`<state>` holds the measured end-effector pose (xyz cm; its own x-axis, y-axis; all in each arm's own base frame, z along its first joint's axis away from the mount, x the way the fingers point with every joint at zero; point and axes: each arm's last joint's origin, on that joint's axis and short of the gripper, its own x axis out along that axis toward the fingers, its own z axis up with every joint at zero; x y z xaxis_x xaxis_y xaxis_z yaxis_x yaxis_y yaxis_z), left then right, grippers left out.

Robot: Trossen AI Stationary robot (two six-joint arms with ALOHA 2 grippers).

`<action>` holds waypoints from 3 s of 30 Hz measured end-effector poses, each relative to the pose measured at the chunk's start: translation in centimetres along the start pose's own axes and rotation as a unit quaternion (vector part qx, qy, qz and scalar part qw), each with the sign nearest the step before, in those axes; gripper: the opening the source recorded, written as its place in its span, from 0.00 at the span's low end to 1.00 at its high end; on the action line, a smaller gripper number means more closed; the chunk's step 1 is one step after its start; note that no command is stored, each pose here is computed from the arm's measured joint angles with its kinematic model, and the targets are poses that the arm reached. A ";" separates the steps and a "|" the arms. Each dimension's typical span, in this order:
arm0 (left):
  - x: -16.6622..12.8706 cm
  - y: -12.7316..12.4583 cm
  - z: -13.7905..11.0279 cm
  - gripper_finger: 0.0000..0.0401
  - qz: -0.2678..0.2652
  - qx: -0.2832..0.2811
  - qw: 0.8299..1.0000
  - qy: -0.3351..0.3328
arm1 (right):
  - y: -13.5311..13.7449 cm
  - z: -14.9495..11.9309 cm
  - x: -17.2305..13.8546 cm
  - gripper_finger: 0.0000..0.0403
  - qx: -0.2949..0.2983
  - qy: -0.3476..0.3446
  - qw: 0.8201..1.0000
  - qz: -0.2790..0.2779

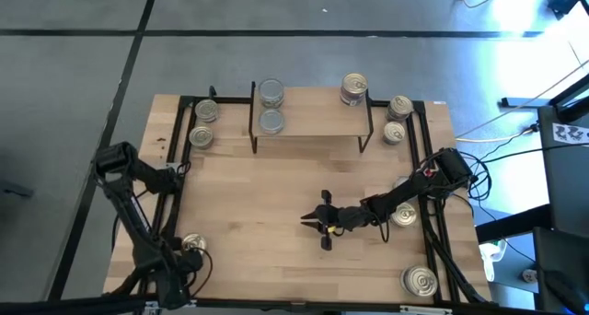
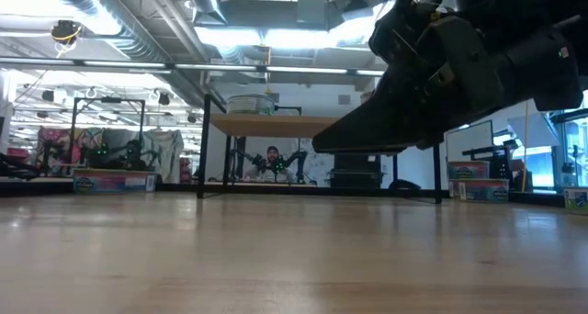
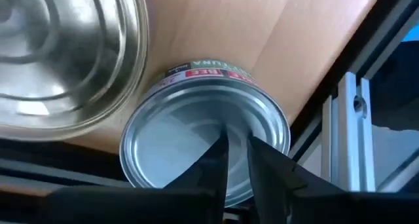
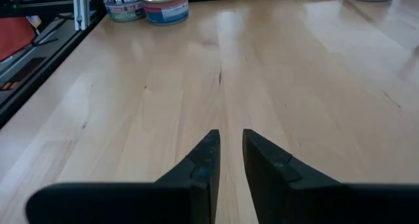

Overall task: Stack canned seafood by type on shelf
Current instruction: Stack the green white tuna can on top of the green white tuna can on the shelf

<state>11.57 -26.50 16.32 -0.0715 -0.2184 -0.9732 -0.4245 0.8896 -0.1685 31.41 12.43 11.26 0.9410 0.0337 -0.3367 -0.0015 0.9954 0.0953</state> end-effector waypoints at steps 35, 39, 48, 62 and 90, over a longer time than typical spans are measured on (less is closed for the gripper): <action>-3.1 3.2 16.9 0.04 0.051 0.212 0.946 -0.241 | -0.1 -0.3 0.0 0.17 -0.006 0.015 1.000 -0.005; -3.7 4.2 19.0 0.04 0.055 0.231 0.937 -0.257 | -0.1 -0.3 0.0 0.17 -0.007 0.015 1.000 -0.005; -3.3 6.2 23.6 0.04 0.081 0.269 0.918 -0.281 | -0.1 -0.3 0.0 0.17 -0.021 0.015 1.000 -0.005; -4.9 7.0 28.3 0.04 0.042 0.271 0.863 -0.424 | -0.8 -0.3 0.2 0.17 0.020 0.022 0.999 -0.016; -7.7 8.9 14.6 0.50 0.010 0.163 0.887 -0.432 | 1.8 7.4 3.5 0.72 -0.053 0.029 0.998 -0.020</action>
<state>21.50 -11.11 20.02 0.7024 0.0632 -0.7090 -0.1384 0.9892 -0.0490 37.19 13.63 17.20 0.9197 -0.0033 -0.3927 -0.0035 0.9999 -0.0168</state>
